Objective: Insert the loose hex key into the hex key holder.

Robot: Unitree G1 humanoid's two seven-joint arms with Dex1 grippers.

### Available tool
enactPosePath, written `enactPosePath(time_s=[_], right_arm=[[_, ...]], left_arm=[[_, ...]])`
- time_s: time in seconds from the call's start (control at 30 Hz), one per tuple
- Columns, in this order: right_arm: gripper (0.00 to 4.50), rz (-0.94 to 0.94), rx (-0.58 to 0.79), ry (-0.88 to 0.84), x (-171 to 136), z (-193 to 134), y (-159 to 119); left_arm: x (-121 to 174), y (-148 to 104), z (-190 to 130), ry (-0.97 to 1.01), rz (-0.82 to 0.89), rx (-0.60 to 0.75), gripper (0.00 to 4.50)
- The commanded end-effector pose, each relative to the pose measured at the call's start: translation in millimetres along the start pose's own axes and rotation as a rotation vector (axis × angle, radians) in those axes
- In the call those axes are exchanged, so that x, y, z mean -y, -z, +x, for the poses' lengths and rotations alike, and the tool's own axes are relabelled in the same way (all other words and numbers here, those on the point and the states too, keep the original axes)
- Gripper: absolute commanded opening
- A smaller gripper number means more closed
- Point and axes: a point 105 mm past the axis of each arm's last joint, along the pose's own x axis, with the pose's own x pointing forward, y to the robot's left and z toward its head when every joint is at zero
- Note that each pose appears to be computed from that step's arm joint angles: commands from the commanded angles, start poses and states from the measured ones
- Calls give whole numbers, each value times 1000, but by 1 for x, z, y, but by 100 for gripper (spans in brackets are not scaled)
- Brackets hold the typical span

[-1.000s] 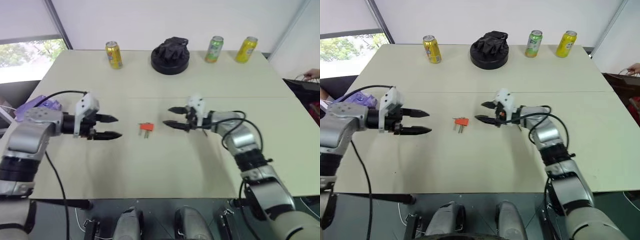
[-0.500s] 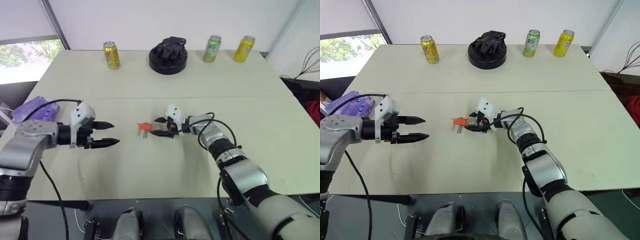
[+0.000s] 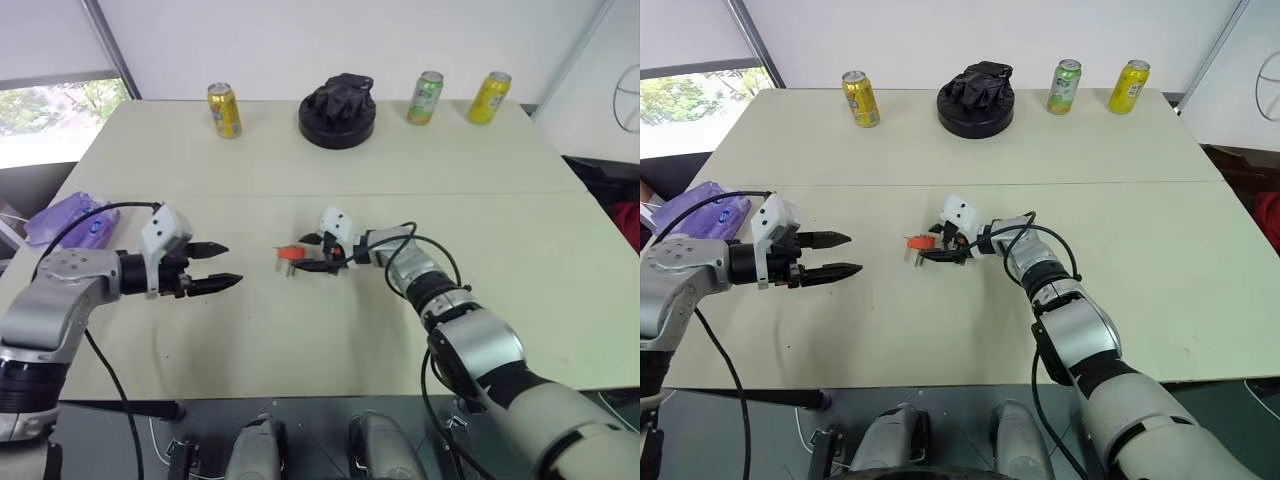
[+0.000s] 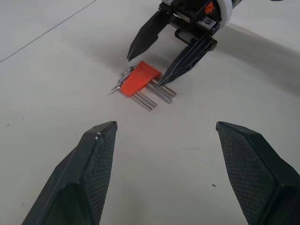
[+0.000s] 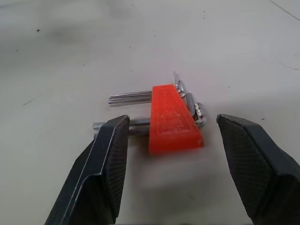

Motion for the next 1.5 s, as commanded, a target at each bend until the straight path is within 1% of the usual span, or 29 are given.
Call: enactPosePath(time_s=[0.03, 0.3, 0.47, 0.5, 0.53, 0.6, 0.63, 0.8, 0.9, 0.93, 1.0, 1.1, 1.17, 1.2, 1.37, 1.43, 1.5], right_arm=[[307, -27, 44, 3, 3, -4, -10], [307, -33, 1, -5, 0, -3, 1], [307, -20, -1, -14, -3, 3, 0], [253, -19, -2, -20, -4, 3, 1], [222, -20, -4, -21, -5, 3, 1], [126, -26, -10, -15, -4, 4, 2], [98, -26, -9, -11, -5, 5, 2], [99, -18, -2, 7, -4, 9, -1], [99, -65, -6, 22, -1, 8, -3], [99, -114, -6, 26, 1, 5, -6], [99, -294, -9, 20, 6, -5, -20], [99, -626, 6, 18, 12, -26, -55], [99, -865, -17, 35, 16, -40, -74], [99, -956, -23, 38, 17, -48, -82], [99, -1348, -49, 117, 24, -75, -118], [99, -1485, -43, 134, 23, -82, -129], [99, -1562, -24, 137, 20, -88, -136]], left_arm=[[0, -10, -3, -11, 33, 33, 351], [-1, -12, 3, -9, 37, 42, 351], [2, -12, 8, -16, 41, 54, 351], [2, -12, 8, -19, 44, 58, 354], [2, -12, 8, -22, 45, 59, 354], [2, -12, 8, -28, 42, 62, 354], [2, -11, 8, -31, 40, 63, 354], [3, -10, 10, -34, 36, 65, 354], [4, -10, 11, -33, 35, 67, 354], [4, -10, 11, -33, 35, 68, 354], [2, -10, 11, -39, 29, 73, 354], [-7, -16, 13, -59, 1, 110, 354], [-8, -22, 17, -49, -5, 135, 354], [-8, -25, 19, -41, -7, 149, 354], [-13, -52, 31, -3, -51, 271, 354], [-9, -66, 36, 61, -80, 323, 354], [-4, -79, 42, 117, -108, 374, 354]])
